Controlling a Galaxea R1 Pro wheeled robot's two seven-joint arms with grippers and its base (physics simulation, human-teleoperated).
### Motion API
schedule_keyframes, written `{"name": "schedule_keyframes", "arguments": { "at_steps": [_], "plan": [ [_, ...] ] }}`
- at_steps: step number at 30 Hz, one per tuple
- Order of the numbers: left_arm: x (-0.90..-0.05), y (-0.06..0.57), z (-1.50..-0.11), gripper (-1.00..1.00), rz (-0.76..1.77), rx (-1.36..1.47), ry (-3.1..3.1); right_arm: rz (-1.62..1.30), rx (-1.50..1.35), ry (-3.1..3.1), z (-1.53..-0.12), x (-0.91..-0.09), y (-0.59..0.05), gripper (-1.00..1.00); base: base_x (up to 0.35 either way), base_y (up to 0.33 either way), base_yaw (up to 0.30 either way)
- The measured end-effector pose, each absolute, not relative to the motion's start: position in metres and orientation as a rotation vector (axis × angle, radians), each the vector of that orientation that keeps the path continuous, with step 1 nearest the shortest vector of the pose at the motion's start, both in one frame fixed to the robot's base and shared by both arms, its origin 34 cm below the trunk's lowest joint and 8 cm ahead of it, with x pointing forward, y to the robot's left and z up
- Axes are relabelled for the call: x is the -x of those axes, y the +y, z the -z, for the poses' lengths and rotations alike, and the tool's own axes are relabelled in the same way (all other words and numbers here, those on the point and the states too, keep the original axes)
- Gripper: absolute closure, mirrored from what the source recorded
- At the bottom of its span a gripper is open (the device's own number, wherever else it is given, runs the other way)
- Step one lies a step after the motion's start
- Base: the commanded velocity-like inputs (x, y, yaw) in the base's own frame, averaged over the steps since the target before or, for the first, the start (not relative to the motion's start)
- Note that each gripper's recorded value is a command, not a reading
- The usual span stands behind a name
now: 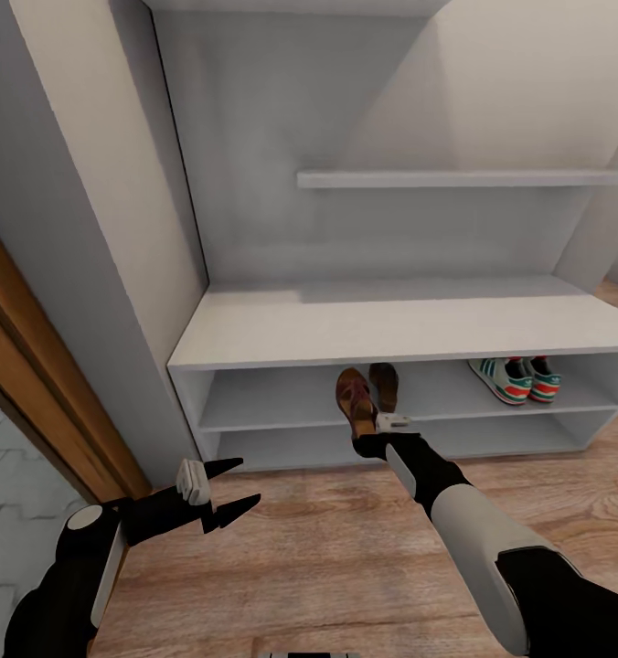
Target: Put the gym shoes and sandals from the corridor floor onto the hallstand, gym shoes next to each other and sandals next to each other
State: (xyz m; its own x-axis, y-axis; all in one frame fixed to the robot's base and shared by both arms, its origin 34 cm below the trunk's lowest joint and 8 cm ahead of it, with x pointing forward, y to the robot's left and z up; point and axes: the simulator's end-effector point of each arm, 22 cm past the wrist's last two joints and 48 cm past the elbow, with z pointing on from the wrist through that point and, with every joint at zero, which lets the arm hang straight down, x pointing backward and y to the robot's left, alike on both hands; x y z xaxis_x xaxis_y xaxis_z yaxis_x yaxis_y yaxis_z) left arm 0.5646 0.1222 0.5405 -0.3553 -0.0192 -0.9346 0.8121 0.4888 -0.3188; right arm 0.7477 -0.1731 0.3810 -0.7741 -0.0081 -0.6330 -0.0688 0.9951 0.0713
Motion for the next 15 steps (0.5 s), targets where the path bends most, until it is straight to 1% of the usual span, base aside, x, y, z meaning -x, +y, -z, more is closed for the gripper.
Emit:
{"name": "schedule_keyframes", "arguments": {
  "at_steps": [15],
  "plan": [
    [-0.564,0.122,-0.541,-1.00,1.024,-0.683,1.714,-0.115,0.061,2.559,-0.368,-0.729,-0.174,1.00,0.001,0.000,0.000]
  ]
}}
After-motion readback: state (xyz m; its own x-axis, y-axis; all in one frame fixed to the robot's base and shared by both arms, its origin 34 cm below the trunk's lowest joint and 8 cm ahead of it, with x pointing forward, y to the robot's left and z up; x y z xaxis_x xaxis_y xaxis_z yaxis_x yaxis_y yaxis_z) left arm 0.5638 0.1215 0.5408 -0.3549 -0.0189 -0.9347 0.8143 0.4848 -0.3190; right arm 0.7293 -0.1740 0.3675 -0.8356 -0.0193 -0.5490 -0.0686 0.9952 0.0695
